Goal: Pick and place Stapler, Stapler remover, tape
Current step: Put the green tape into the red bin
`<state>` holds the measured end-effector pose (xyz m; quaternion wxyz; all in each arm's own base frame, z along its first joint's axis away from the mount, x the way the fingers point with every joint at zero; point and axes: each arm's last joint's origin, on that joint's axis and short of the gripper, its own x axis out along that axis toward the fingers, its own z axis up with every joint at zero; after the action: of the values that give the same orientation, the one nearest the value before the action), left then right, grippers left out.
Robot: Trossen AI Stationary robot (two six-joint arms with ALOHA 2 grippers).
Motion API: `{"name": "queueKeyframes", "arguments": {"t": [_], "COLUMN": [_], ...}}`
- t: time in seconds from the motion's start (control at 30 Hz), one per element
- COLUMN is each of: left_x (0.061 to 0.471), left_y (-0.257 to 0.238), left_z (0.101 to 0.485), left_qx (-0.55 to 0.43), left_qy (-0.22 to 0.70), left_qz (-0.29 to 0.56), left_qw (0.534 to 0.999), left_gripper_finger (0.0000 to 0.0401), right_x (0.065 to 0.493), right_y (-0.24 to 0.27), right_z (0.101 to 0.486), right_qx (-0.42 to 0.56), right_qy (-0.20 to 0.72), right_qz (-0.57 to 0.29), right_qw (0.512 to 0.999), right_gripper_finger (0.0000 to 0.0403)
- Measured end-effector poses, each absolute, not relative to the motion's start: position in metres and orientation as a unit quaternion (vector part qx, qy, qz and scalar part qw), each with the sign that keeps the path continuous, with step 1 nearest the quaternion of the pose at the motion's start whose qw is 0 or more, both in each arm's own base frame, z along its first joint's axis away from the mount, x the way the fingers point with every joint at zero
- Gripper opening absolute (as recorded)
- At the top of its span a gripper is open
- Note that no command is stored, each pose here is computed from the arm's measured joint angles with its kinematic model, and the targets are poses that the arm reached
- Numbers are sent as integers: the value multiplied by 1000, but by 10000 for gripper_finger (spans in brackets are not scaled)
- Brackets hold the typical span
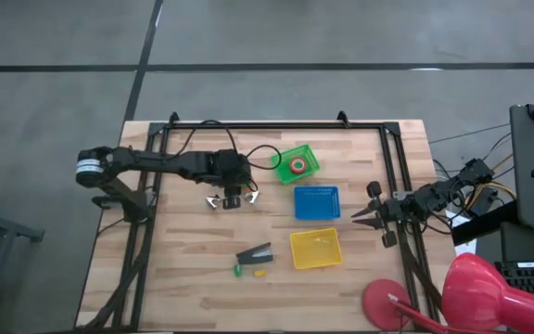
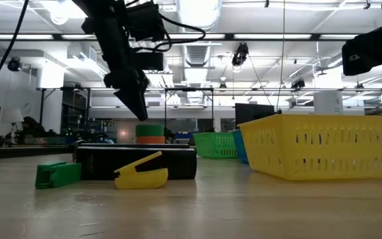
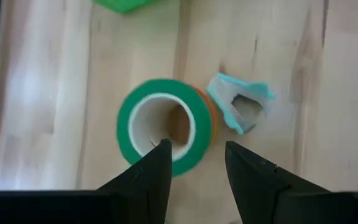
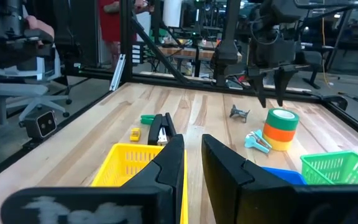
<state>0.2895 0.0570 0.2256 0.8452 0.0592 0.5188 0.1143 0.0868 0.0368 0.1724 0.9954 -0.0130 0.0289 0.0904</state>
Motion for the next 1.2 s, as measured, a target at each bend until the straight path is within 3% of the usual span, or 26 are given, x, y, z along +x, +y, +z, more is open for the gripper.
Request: {"name": "queueKeyframes", "arguments": {"t": [0.6, 1.2], "left_x": [289, 291], "left_y": [57, 59], "left_z": [205, 205], "left_qx": [46, 47], "left_qy": [482, 475], "left_qz": [101, 106], "left_qw": [869, 872], "left_gripper_finger": [138, 6], "right_x": [87, 87], "right_y": [37, 37], "right_z": [172, 173], "right_qx": [-13, -13], "right_qy": [29, 28], "right_qz": [90, 90], "right_qw": [995, 995], "right_gripper_finger": [52, 52]}}
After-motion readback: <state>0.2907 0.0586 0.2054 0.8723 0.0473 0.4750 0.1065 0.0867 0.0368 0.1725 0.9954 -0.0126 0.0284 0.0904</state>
